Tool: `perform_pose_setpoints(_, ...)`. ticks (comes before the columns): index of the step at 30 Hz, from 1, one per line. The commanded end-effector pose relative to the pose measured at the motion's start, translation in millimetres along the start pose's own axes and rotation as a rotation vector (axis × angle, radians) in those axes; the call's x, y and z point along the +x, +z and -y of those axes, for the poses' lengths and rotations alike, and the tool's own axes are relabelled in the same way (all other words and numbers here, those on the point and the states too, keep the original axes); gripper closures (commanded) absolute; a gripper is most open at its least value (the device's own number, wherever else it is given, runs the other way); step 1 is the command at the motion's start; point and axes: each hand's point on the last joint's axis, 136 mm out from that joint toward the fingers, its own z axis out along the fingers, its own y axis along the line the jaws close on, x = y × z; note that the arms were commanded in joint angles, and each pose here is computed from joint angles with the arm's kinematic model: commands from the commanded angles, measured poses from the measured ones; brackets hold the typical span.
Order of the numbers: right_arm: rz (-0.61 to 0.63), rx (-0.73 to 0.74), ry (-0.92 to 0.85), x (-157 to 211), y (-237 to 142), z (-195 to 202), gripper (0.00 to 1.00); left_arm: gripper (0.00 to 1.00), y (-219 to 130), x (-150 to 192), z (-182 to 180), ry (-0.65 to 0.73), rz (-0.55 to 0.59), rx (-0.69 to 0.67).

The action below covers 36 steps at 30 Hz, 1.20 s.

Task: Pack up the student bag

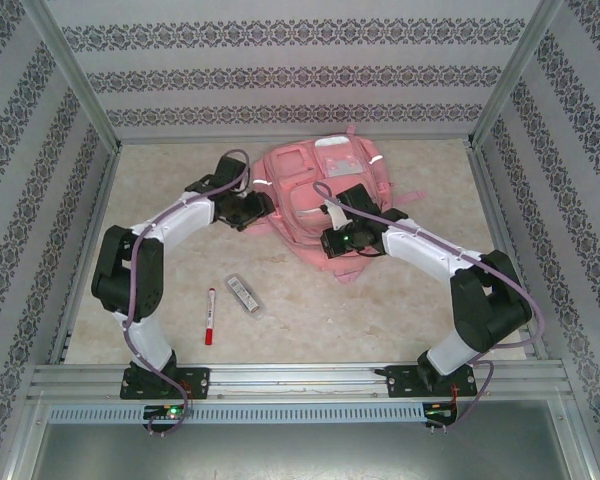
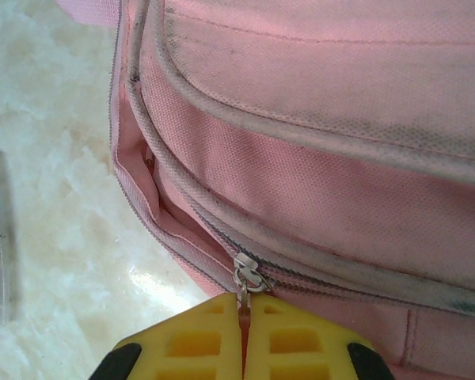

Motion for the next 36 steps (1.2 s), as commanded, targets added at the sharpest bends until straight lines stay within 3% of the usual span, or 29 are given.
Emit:
perform_pose_setpoints(1,0.047,-0.086,-0.036,-15.9,-5.0,-24.8,1.0,0.43,8.4,11.4,31.0,-0.042,0.024,0.077)
perform_pose_setpoints(7,0.091,-0.158,-0.058,-22.9,-7.8,-46.7,1.0,0.43,31.1,22.4,47.6,-0.104,0.045,0.129)
perform_pose_setpoints(12,0.108,-0.156,-0.048,-24.2,-5.5,-51.9,1.0,0.47,38.0,30.7,45.1,-0.086,0.066,0.084)
perform_pose_setpoints(14,0.107,-0.149,-0.047,-23.0,-5.1,-51.2,1.0,0.57,39.1,33.1,37.1,-0.089,0.074,0.06)
perform_pose_setpoints(17,0.099,-0.097,-0.049,-15.6,-3.2,-40.7,1.0,0.91,33.3,27.9,28.4,-0.056,0.102,0.032)
perform_pose_setpoints(19,0.074,-0.041,-0.053,-7.0,-2.0,-27.3,1.0,1.0,23.5,18.3,24.2,-0.023,0.113,0.016)
perform_pose_setpoints(30,0.027,0.233,0.089,27.4,-5.4,47.5,1.0,1.0,-2.4,-27.5,18.1,0.072,0.069,0.099)
perform_pose_setpoints(36,0.026,0.216,0.136,29.5,-6.0,63.9,1.0,1.0,3.3,-45.6,7.2,0.181,0.045,0.1)
